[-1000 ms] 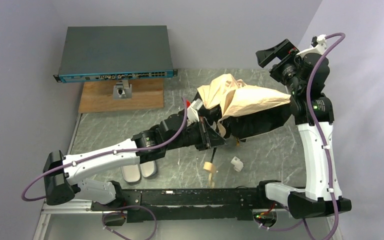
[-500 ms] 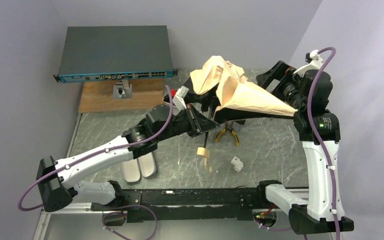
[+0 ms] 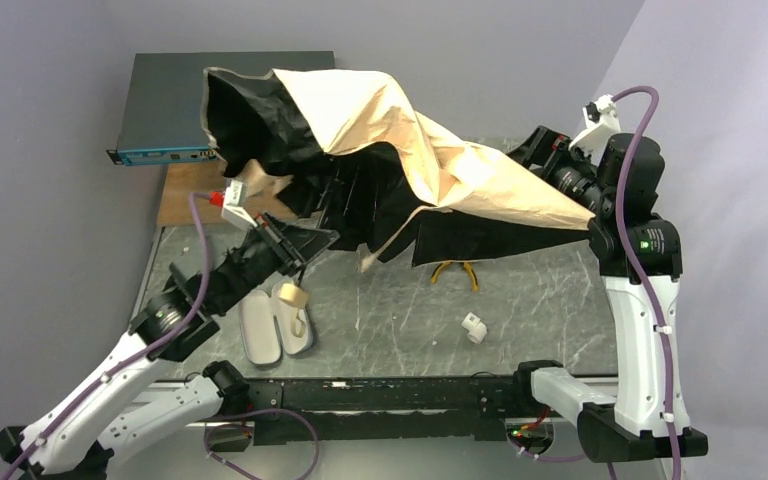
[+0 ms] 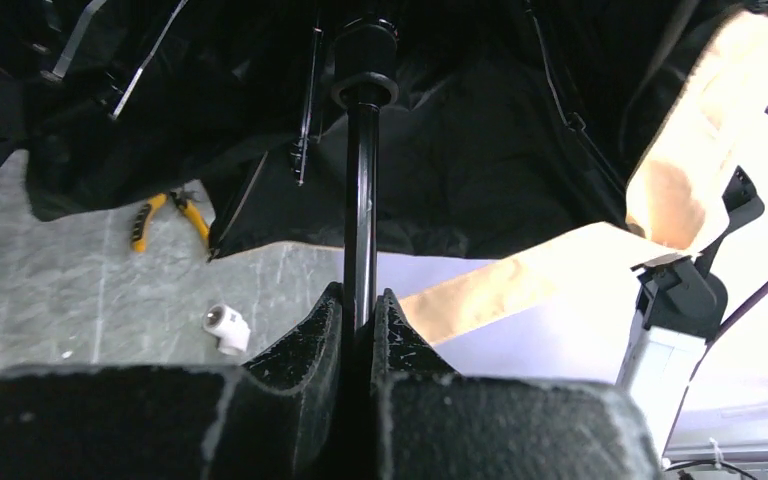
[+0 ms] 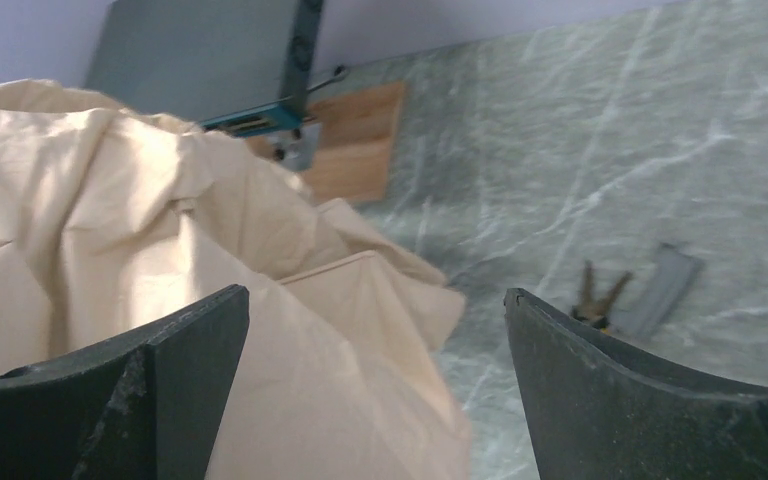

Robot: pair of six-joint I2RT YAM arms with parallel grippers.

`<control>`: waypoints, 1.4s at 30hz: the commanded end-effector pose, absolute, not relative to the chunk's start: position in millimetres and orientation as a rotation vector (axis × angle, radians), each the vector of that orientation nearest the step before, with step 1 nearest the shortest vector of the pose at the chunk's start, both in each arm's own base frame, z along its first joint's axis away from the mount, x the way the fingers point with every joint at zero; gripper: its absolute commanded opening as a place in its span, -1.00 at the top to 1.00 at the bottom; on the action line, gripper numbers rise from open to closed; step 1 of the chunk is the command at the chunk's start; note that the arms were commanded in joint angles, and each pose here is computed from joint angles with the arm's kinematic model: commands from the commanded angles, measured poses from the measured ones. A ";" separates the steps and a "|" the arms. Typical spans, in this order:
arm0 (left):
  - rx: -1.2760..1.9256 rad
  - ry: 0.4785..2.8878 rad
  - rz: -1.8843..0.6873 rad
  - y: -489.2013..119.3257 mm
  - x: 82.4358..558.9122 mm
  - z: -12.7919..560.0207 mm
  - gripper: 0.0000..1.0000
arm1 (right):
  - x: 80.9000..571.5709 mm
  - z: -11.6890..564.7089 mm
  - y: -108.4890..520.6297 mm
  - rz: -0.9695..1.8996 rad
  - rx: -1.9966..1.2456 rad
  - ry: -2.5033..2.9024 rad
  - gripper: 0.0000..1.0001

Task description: Open the umbrella

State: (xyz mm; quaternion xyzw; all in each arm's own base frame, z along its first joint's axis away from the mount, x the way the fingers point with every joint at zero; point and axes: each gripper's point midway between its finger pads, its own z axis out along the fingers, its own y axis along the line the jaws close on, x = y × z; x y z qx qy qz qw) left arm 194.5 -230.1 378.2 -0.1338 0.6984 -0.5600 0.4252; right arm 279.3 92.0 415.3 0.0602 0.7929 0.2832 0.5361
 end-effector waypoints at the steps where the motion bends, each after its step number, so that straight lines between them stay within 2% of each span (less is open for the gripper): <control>1: -0.696 1.591 -0.963 -139.5 237.8 369.8 1.00 | 238.7 460.1 142.5 1.053 -0.073 1.814 -1.00; 5: -0.793 1.539 -0.744 -92.0 238.0 377.1 1.00 | 209.3 482.3 172.3 1.378 -0.247 1.759 -1.00; 9: -0.819 1.531 -0.450 -43.2 232.5 389.3 1.00 | 199.5 489.7 174.4 1.445 -0.264 1.766 -1.00; 15: -0.771 1.631 -0.235 -32.2 240.1 376.3 1.00 | 173.6 541.6 162.9 1.246 -0.302 1.579 -1.00; 22: -0.739 1.699 -0.277 -47.0 244.9 337.8 1.00 | 112.8 627.5 120.6 0.878 -0.238 1.096 -1.00; 27: -0.774 1.709 -0.137 -19.3 240.1 323.3 1.00 | 71.2 666.0 104.1 0.809 -0.201 0.899 -1.00; 34: -0.763 1.707 -0.067 -0.5 237.5 331.4 1.00 | 64.0 676.5 93.3 0.768 -0.148 0.880 -1.00; 38: -0.821 1.733 0.042 20.4 234.6 323.4 1.00 | 58.7 680.9 77.9 0.742 -0.064 0.856 -1.00; 42: -0.854 1.749 0.031 30.2 240.3 313.8 1.00 | 47.8 686.6 70.3 0.722 -0.046 0.831 -1.00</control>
